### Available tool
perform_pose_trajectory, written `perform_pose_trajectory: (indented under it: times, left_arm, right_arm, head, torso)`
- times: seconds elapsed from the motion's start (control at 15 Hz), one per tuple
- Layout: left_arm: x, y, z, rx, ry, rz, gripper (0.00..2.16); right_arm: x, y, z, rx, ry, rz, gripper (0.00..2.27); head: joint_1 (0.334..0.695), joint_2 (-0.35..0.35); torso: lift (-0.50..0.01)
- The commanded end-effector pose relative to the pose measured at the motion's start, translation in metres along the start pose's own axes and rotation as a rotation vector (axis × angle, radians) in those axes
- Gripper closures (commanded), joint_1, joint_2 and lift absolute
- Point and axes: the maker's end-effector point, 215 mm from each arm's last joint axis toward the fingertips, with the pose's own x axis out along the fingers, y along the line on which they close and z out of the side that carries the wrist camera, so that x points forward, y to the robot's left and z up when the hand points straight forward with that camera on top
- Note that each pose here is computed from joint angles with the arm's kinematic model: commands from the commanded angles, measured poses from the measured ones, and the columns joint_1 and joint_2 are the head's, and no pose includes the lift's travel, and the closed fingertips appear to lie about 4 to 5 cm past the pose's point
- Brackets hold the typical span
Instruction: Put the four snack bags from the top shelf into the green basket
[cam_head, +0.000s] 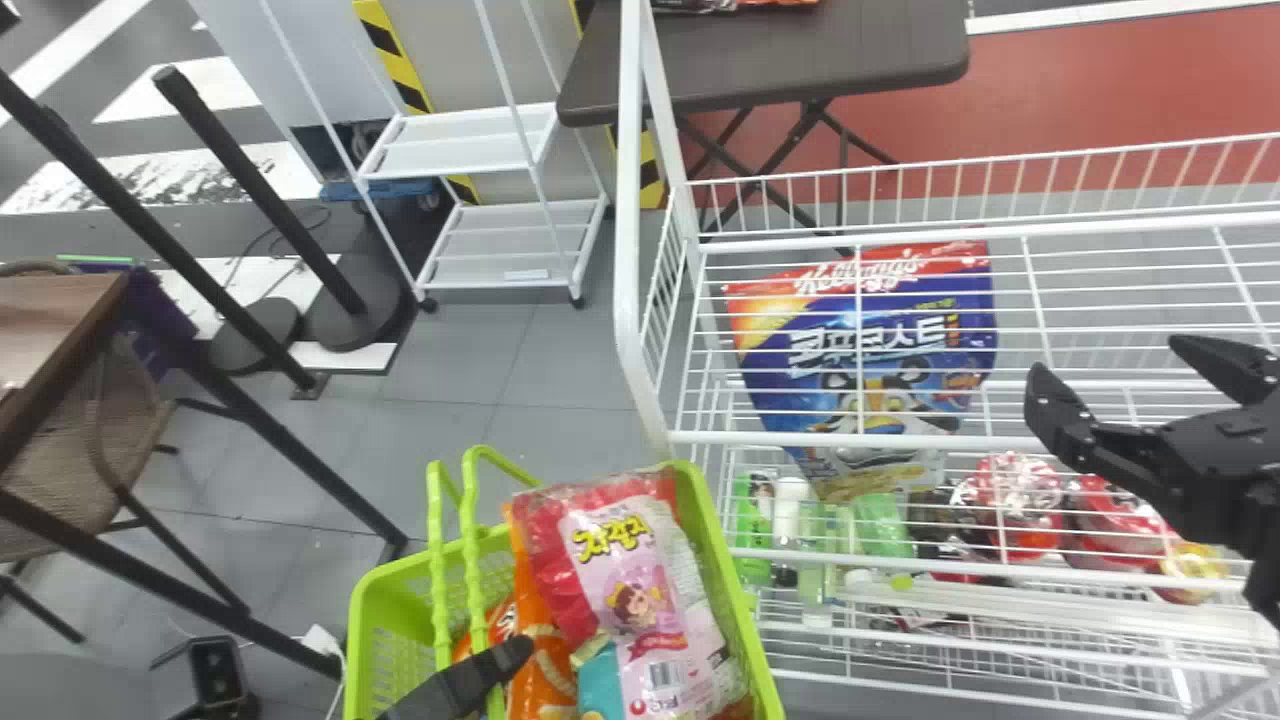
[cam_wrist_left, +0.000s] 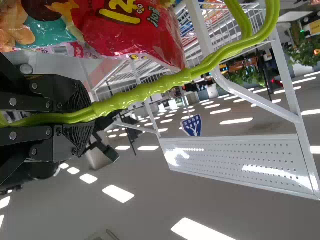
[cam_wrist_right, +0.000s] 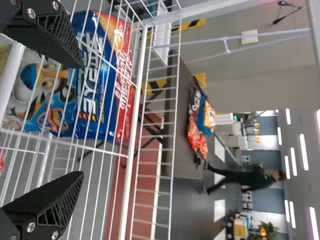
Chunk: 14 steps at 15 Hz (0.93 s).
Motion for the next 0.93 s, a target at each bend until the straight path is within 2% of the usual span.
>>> perform_pose_trajectory:
  times: [0.0,0.13,0.47,0.87]
  left_arm:
    - [0.001,-0.002,0.0,-0.001,-0.001,-0.014,2.15]
    - [0.002,-0.003,-0.001,0.0,0.001,-0.013,2.15]
    - [0.001,-0.003,-0.002,-0.005,0.001,-0.014,2.15]
    - [-0.001,-0.004,-0.004,-0.01,0.001,-0.012,2.15]
  right_arm:
    - [-0.018,-0.025,-0.006,0.005,-0.021,-0.029,0.04]
    - [-0.031,-0.027,-0.007,-0.007,-0.048,-0.011,0.04]
    - [-0.061,-0.039,-0.004,-0.002,-0.126,-0.025,0.04]
    - [-0.071,-0.042,-0.003,0.01,-0.144,-0.035,0.04]
  head:
    - [0.695,0.219]
    - [0.695,0.173]
    - [0.695,0.127]
    - [0.695,0.105]
  torso:
    - [0.0]
    - [0.0]
    - [0.0]
    - [0.0]
